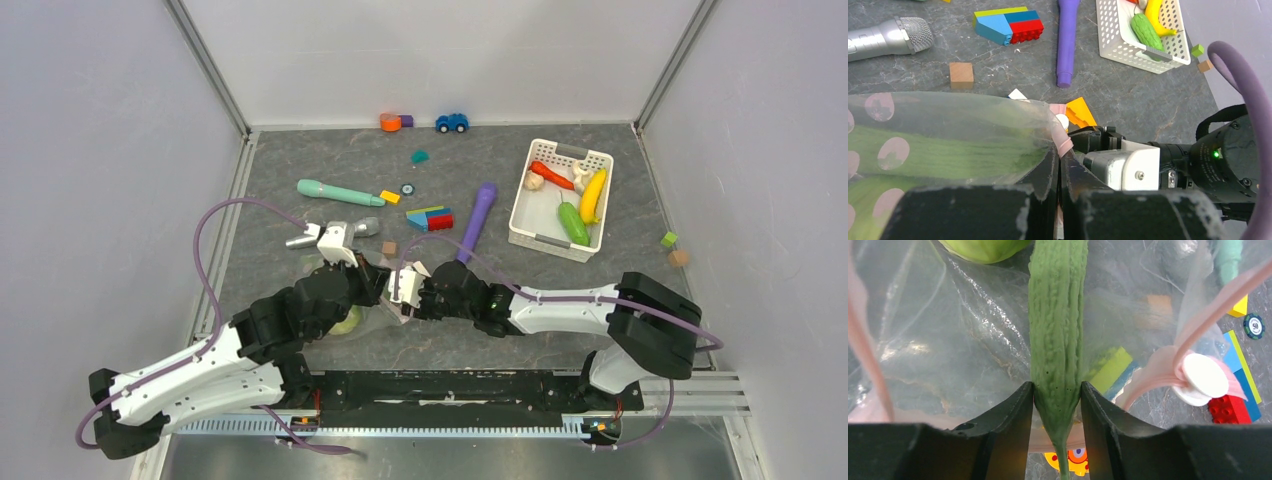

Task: Place the food in the zip-top bag and seal the zipper
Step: Adjust the fake vegetable in the zipper food storage bag.

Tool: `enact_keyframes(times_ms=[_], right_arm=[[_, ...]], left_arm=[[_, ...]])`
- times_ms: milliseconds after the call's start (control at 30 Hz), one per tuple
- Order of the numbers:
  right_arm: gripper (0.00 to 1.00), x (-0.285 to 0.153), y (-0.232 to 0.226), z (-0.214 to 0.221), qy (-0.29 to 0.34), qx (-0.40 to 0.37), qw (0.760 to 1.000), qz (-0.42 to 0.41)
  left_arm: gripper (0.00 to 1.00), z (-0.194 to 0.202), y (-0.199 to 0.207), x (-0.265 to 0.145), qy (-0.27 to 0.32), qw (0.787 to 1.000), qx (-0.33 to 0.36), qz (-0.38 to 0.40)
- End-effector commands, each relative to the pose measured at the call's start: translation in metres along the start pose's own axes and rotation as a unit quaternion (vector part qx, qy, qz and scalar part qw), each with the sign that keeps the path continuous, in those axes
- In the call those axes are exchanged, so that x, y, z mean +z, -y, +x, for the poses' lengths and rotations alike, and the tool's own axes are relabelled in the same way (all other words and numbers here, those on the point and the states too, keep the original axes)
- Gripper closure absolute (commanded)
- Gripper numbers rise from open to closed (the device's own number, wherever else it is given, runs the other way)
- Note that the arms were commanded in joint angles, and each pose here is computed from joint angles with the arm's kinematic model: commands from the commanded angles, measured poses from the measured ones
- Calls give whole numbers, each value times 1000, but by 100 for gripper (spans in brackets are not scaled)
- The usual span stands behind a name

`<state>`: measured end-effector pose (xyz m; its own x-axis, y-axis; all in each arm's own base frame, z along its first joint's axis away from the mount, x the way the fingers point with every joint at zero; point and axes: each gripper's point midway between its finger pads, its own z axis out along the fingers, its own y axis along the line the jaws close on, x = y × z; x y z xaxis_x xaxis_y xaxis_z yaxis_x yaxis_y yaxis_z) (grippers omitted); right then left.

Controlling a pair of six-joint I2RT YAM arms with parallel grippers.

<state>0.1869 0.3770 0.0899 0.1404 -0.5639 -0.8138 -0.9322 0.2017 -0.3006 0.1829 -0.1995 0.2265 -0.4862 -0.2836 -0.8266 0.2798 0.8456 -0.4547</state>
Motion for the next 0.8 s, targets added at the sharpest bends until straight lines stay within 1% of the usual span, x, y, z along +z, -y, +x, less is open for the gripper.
enact_keyframes(times_ms=[0,67,200,333,400,500,600,700,767], right_arm=[[57,9,5,-3,4,3,1000,17],[60,10,10,1,-5,6,999,31],[73,12,10,4,-11,7,999,35],[91,11,10,3,-10,28,999,39],[99,7,12,-4,9,53,997,49],[100,0,16,-19,40,104,992,62],[100,-6,18,-38,55,164,983,64],[100,-10,20,-50,53,241,966,70],[100,-12,17,-58,54,275,958,60]], left_arm=[[98,-13,13,-6,19,999,-23,33],[98,-14,15,-7,20,999,-27,37],[98,-13,14,-7,21,999,-29,38],[98,-11,14,-5,22,999,-31,38],[98,-9,13,-4,19,999,-30,35],[98,-5,11,-3,12,999,-28,30],[98,-1,14,-3,0,999,-21,38],[98,7,20,-3,-19,998,-11,54],[98,14,24,-2,-35,997,-5,63]])
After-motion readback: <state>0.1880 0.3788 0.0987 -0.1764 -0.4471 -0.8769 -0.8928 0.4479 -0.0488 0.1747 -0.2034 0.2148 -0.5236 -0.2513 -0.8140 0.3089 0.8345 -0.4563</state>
